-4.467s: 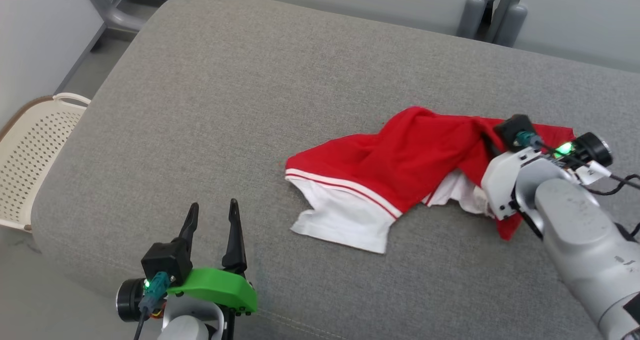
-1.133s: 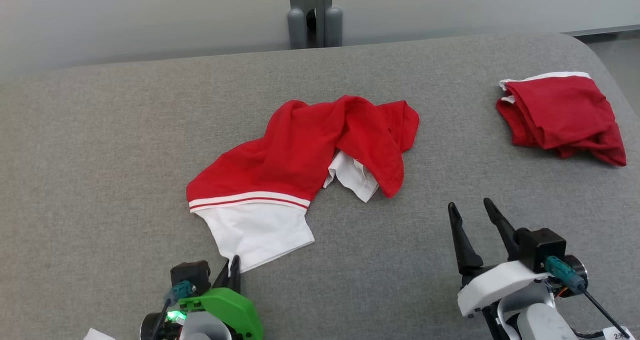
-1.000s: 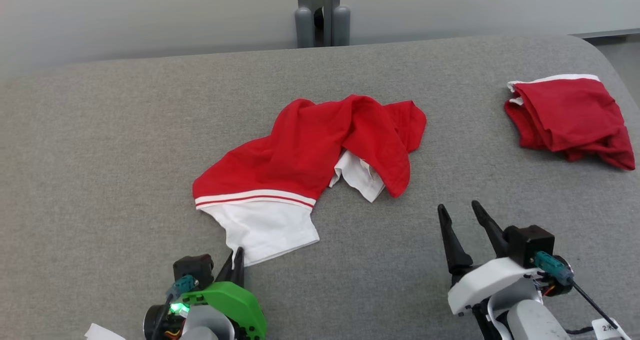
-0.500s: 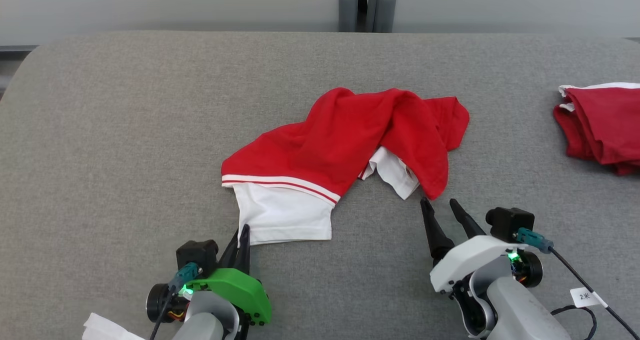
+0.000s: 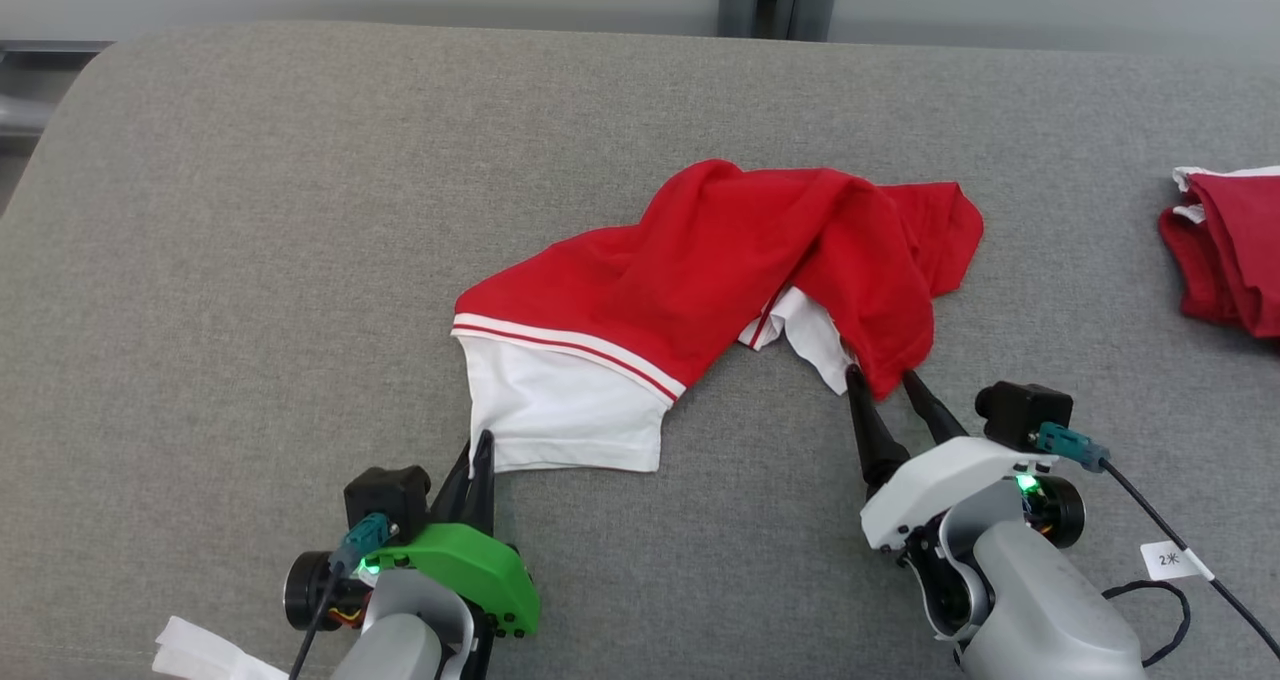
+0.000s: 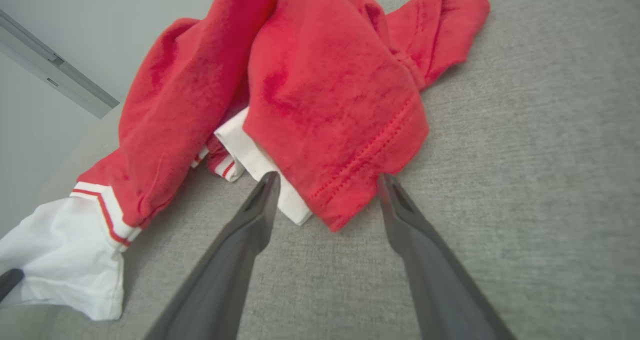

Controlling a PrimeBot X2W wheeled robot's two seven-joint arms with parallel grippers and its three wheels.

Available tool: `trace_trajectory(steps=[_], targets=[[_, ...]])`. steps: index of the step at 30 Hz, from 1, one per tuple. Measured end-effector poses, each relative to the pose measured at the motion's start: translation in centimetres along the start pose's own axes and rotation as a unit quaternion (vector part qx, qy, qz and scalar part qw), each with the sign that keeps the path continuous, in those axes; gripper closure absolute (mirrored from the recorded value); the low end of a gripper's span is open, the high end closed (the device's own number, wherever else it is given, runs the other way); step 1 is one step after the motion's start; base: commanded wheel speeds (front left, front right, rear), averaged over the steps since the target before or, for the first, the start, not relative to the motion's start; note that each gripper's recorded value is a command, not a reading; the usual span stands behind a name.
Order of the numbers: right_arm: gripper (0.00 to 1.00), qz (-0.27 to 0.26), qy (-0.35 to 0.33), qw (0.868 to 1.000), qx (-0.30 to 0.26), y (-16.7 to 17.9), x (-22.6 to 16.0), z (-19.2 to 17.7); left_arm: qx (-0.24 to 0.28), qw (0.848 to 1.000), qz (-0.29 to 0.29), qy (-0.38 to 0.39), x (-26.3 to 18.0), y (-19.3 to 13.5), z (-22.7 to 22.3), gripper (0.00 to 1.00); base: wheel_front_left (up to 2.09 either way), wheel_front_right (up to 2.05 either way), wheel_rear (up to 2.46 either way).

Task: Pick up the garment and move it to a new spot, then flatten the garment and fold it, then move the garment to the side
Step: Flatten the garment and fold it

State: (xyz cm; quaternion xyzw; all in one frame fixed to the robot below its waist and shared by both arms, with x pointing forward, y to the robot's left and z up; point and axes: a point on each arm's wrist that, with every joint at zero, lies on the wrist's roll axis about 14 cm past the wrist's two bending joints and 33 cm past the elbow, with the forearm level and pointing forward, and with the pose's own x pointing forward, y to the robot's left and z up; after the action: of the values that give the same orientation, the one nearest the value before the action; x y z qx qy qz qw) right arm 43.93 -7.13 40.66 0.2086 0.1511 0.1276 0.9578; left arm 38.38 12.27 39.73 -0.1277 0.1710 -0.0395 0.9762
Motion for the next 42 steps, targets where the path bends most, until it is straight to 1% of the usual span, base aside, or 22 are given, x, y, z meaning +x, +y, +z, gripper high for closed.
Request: trace_trajectory(steps=[8,11,12,13,14,15,16,17,18,19,20,26,29,32,35,37,39,42], targets=[[0.00,0.002,0.025,0.999,-0.020,-0.1,0.7,-1.1,0.002,1.000,0.002,0.001,0.2,0.2,0.0,1.00,0.00,0.00,0.00],[0.00,0.001,0.026,0.999,-0.029,-0.2,1.2,-0.9,0.001,1.000,0.005,0.002,0.2,0.4,0.0,1.00,0.00,0.00,0.00],[0.12,0.001,0.027,0.999,-0.033,-0.3,1.3,-0.8,0.002,1.000,0.006,0.002,0.2,0.4,0.0,1.00,0.00,0.00,0.00],[0.27,-0.001,0.026,0.999,-0.038,-0.5,1.4,-0.7,0.002,1.000,0.006,0.002,0.2,0.5,0.0,1.00,0.00,0.00,0.00],[0.38,-0.003,0.026,0.999,-0.041,-0.6,1.4,-0.7,0.002,1.000,0.006,0.002,0.1,0.5,0.0,1.00,0.00,0.00,0.00],[0.55,-0.004,0.028,0.999,-0.045,-0.8,1.4,-0.7,0.002,1.000,0.006,0.002,0.1,0.5,0.0,1.00,0.00,0.00,0.00],[0.61,-0.007,0.030,0.998,-0.052,-1.0,1.4,-0.8,0.002,1.000,0.006,0.002,0.1,0.5,0.0,1.00,0.00,0.00,0.00],[0.70,-0.008,0.031,0.998,-0.059,-1.2,1.4,-0.8,0.002,1.000,0.007,0.002,0.1,0.6,0.0,1.00,0.00,0.00,0.00],[0.80,-0.010,0.031,0.998,-0.062,-1.3,1.4,-0.8,0.002,1.000,0.007,0.002,0.1,0.6,0.0,1.00,0.00,0.00,0.00],[0.93,-0.011,0.030,0.998,-0.062,-1.4,1.5,-0.7,0.002,1.000,0.007,0.002,0.1,0.6,0.0,1.00,0.00,0.00,0.00],[1.00,-0.012,0.029,0.998,-0.063,-1.5,1.5,-0.6,0.002,1.000,0.008,0.002,0.2,0.6,0.0,1.00,0.00,0.00,0.00],[1.00,-0.009,-0.012,0.997,-0.076,-1.3,1.5,1.8,0.003,1.000,0.005,-0.007,0.3,0.5,0.5,1.00,0.00,0.00,0.00],[1.00,-0.011,-0.042,0.996,-0.082,-1.4,0.9,3.4,0.002,1.000,0.001,-0.028,0.5,0.2,1.7,1.00,0.00,0.00,0.00],[1.00,-0.012,-0.083,0.992,-0.095,-1.4,0.1,5.8,-0.001,0.998,-0.006,-0.062,0.6,-0.3,3.8,1.00,0.00,0.00,0.00],[1.00,-0.013,-0.127,0.985,-0.116,-1.2,-0.9,8.6,-0.002,0.994,-0.017,-0.110,0.6,-0.8,6.9,1.00,0.00,0.00,0.00],[1.00,-0.014,-0.162,0.978,-0.129,-1.0,-1.9,10.8,0.003,0.988,-0.026,-0.152,0.2,-1.2,9.8,1.00,0.00,0.00,0.00],[1.00,-0.015,-0.192,0.971,-0.143,-0.7,-2.8,12.8,0.009,0.980,-0.037,-0.194,-0.3,-1.6,12.8,1.00,0.00,0.00,0.00],[1.00,-0.014,-0.241,0.957,-0.162,0.1,-4.6,15.9,0.019,0.963,-0.059,-0.263,-1.7,-2.7,17.6,1.00,0.00,0.00,0.00]])
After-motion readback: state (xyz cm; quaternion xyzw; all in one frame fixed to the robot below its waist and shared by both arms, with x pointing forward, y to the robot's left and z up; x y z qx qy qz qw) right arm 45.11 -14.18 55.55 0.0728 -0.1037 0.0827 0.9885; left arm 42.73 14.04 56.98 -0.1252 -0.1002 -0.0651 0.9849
